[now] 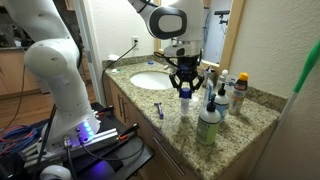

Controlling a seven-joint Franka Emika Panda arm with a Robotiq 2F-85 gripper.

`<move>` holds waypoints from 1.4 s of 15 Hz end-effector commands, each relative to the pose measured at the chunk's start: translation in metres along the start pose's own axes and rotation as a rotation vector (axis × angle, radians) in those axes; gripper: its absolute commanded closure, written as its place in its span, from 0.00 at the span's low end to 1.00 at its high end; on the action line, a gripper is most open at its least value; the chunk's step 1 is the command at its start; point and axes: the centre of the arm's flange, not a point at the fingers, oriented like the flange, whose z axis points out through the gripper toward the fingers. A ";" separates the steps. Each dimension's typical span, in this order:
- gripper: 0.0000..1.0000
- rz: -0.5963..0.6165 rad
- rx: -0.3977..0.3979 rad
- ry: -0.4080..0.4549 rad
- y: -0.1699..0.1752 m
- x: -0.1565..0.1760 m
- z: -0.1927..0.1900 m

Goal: Move all the bottles away from the sink

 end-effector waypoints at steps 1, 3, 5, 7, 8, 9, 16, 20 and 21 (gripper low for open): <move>0.84 0.052 0.007 0.008 -0.008 0.000 0.014; 0.84 0.081 0.013 -0.001 -0.010 -0.002 0.019; 0.84 0.109 0.019 -0.005 -0.010 -0.003 0.025; 0.84 0.128 0.023 -0.003 -0.009 -0.004 0.030; 0.84 0.136 0.024 -0.002 -0.009 -0.006 0.031; 0.84 0.144 0.023 0.001 -0.008 -0.007 0.032; 0.08 0.147 0.012 -0.016 -0.010 -0.005 0.033; 0.00 0.138 0.047 -0.052 -0.013 -0.009 0.035; 0.00 0.130 0.062 -0.063 -0.014 -0.010 0.034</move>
